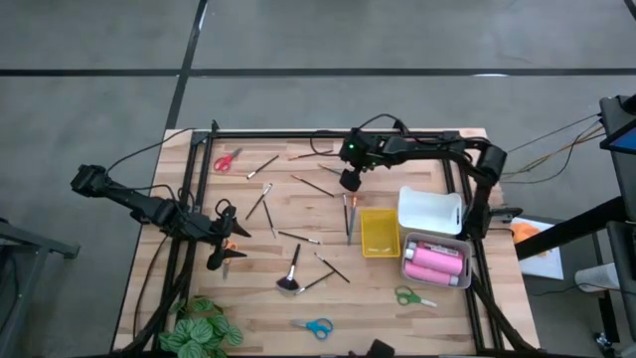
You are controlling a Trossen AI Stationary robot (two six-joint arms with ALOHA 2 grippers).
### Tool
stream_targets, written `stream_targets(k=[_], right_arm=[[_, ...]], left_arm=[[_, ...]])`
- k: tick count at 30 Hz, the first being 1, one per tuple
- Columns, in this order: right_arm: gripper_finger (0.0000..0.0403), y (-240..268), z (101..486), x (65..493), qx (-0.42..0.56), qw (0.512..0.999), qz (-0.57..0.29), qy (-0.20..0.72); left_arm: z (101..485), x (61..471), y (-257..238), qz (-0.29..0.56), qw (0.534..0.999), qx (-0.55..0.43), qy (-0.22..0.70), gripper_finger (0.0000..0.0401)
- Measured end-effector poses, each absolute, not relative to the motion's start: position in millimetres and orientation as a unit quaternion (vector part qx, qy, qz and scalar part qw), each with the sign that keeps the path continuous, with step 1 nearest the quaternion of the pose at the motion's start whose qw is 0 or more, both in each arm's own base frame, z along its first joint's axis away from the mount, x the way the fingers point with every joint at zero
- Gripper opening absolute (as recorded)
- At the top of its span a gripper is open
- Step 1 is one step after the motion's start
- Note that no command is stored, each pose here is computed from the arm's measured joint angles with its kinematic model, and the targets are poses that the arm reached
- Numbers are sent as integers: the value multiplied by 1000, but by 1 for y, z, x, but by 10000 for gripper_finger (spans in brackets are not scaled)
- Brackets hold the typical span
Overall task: Pick & Place Paint Supplies
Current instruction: Put the blue paint brush into the white bin
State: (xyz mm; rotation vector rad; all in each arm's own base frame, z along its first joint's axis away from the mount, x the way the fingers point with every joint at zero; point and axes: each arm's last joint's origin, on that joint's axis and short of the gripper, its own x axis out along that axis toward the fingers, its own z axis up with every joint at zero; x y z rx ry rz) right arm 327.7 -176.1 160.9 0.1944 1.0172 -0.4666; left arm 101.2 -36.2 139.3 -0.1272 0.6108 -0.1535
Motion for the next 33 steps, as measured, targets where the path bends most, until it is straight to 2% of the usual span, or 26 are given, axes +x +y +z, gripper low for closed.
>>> stream_targets(k=[19,33], right_arm=[[297,-179,124,332,107,817,-219,522],[297,-177,126,330,131,818,-207,520]], left_arm=[[139,101,-36,-75,949,-62,300,300],[139,101,-36,-75,949,-62,300,300]])
